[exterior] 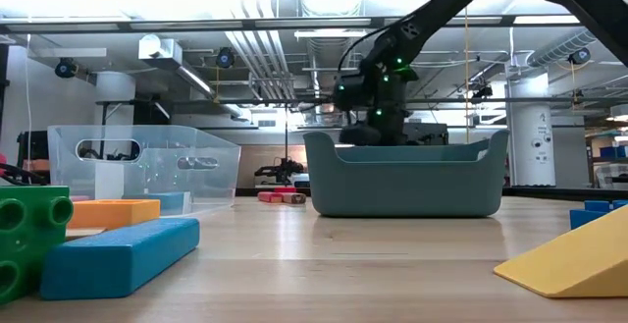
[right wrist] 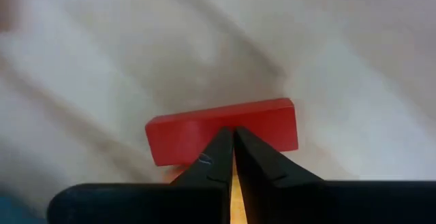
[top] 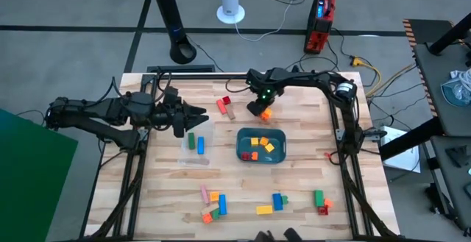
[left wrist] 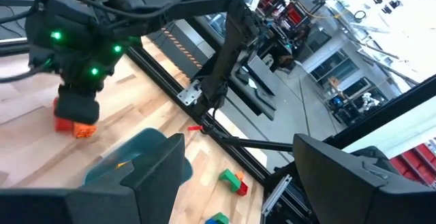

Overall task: Sort blocks by size
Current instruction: Put the red rectangular block into the transparent bin

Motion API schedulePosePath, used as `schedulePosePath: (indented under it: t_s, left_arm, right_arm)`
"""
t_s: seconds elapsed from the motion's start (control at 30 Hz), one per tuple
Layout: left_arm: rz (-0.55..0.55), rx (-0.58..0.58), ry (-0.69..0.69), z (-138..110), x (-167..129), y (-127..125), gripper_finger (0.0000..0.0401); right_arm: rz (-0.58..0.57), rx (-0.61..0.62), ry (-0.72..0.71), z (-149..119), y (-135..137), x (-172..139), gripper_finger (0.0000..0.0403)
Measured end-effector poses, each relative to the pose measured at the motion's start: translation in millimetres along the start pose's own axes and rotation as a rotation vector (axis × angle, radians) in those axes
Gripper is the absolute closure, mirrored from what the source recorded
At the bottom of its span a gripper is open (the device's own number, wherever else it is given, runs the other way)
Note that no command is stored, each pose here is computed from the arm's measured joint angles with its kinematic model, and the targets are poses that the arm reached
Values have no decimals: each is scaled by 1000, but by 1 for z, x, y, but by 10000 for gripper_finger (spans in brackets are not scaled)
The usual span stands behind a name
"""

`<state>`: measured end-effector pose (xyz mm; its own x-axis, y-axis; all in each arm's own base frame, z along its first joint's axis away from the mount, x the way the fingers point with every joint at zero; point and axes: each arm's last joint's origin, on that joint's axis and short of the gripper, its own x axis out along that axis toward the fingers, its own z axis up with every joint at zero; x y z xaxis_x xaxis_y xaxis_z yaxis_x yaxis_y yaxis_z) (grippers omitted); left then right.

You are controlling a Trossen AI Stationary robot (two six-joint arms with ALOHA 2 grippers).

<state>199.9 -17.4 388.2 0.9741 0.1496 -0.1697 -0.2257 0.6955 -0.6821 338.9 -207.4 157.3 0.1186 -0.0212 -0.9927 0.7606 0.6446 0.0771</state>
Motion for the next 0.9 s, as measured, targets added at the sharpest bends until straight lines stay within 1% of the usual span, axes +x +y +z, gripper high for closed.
schedulePosePath:
  t_s: [0.07, 0.17, 0.23, 0.27, 0.3, 0.37, 0.43, 0.57, 0.63, 0.7, 0.77, 0.9]
  left_arm:
    - [1, 0, 0, 0, 0, 0, 141]
    - [3, 1, 2, 0, 0, 0, 141]
    - [5, 2, 5, 0, 0, 1, 141]
    - [6, 2, 5, 0, 0, 1, 141]
    - [6, 2, 5, 0, 0, 1, 141]
    - [5, 3, 4, 0, 0, 1, 141]
    - [6, 13, 5, 0, 0, 1, 141]
    - [8, 20, 2, 0, 0, 1, 141]
    - [8, 20, 2, 0, 0, 1, 141]
    - [8, 20, 2, 0, 0, 1, 141]
    - [9, 21, 2, 0, 0, 1, 141]
    - [11, 21, 1, 0, 0, 1, 141]
  right_arm:
    - [-43, 34, 2, 0, -12, -5, 391]
    - [-61, 66, -3, 1, -30, -19, 391]
    - [-63, 50, -4, 1, -41, -28, 390]
    - [-59, 10, -15, 1, -46, -33, 390]
    - [-55, -43, -23, 1, -50, -38, 390]
    - [-55, -186, -29, 0, -55, -47, 390]
    - [-58, -374, -33, -1, -59, -52, 390]
    - [-59, -782, -20, -2, -56, -52, 382]
    - [-57, -921, -21, -2, -52, -52, 367]
    - [-33, -1014, -21, -3, -50, -50, 346]
    - [-7, -1080, -18, -4, -47, -48, 319]
    - [1, -1171, -15, -6, -46, -45, 262]
